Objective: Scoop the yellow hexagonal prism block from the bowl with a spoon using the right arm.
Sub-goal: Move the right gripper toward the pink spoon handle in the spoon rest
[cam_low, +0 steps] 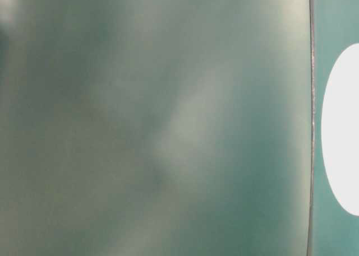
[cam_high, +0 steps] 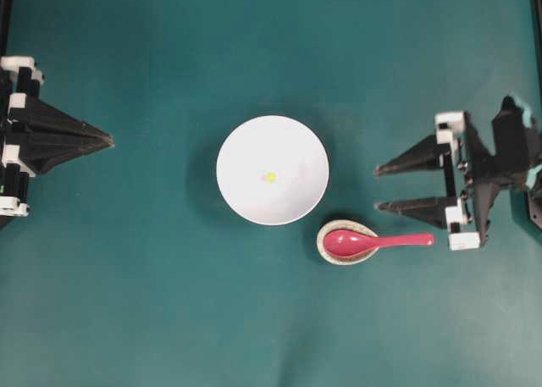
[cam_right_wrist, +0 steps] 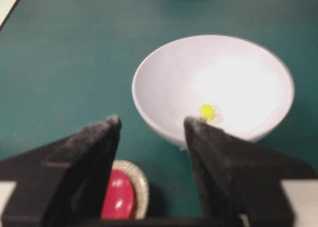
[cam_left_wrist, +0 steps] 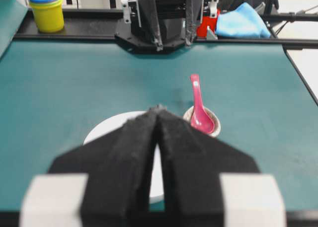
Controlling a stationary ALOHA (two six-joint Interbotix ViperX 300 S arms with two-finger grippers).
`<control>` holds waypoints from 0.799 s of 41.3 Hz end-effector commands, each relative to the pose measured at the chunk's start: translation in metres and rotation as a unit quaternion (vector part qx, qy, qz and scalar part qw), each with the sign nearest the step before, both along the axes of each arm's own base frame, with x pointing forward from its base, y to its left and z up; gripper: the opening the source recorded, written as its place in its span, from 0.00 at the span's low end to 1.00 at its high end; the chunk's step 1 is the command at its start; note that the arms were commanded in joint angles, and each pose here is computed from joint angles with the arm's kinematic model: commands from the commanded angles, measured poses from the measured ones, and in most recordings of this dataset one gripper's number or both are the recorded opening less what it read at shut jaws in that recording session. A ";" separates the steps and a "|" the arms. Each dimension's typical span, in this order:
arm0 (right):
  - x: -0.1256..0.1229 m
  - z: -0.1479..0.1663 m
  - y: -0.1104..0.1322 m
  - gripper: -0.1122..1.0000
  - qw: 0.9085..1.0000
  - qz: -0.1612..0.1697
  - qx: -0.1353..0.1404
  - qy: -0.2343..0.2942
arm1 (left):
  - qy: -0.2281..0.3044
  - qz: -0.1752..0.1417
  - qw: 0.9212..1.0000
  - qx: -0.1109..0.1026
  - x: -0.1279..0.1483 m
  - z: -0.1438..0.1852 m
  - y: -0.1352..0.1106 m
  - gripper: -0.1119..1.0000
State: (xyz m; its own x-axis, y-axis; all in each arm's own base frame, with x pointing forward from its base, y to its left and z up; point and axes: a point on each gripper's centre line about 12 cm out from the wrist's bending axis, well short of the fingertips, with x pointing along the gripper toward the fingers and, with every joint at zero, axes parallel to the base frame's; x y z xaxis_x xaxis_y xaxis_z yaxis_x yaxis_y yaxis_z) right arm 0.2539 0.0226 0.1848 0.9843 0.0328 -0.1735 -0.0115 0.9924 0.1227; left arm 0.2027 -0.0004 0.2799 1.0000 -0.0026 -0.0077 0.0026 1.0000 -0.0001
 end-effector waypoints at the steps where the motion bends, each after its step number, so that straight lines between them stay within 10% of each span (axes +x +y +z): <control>1: 0.002 -0.003 0.007 0.63 1.000 0.002 0.011 -0.014 | -0.007 0.001 1.000 0.000 0.003 0.008 0.000 0.10; 33: -0.020 -0.075 0.049 0.63 0.999 0.000 0.012 0.038 | -0.009 0.001 1.000 -0.002 0.003 0.008 0.000 0.10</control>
State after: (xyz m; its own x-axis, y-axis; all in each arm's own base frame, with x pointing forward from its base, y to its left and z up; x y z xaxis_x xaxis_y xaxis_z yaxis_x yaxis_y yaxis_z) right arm 0.2327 0.0705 0.1100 0.9665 0.0432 -0.2531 -0.0058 0.9891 0.1468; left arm 0.2027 -0.0004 0.2791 0.9999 -0.0026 -0.0138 0.0025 1.0000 -0.0032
